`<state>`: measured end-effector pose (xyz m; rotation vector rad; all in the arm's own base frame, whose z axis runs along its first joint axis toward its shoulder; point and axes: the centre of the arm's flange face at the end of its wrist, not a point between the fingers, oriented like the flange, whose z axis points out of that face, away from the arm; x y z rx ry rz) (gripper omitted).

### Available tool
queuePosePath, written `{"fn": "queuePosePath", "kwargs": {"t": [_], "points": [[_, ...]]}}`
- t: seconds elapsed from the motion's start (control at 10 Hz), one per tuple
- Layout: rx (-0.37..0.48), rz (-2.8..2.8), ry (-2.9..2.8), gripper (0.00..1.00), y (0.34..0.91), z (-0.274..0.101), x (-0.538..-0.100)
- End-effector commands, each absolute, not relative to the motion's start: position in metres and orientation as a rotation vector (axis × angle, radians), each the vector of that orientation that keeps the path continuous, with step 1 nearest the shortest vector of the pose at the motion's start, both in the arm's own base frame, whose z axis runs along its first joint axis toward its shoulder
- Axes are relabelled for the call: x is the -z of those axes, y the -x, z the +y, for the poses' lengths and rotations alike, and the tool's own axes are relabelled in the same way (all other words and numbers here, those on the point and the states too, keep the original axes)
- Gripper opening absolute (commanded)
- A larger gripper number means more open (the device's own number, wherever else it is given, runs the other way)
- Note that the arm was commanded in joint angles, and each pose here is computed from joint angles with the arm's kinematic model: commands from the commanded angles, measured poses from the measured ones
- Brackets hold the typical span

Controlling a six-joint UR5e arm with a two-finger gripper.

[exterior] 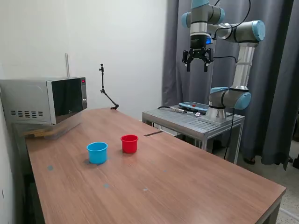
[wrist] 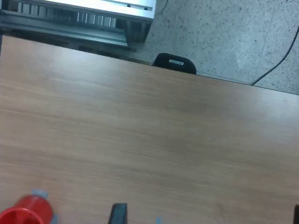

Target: Place red objects in the red bin, and blue objects in the blue bin.

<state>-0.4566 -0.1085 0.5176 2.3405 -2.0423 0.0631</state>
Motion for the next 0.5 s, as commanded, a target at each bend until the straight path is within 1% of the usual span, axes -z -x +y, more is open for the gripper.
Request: {"fn": "queuePosePath", "kwargs": {"t": [0.0,0.4], "points": [[-0.062,-2.043,-2.339,1.0,0.4567,-0.1079,-0.518],[-0.06,-2.043,-2.338,1.0,0.4568,-0.1079,-0.5188]]}}
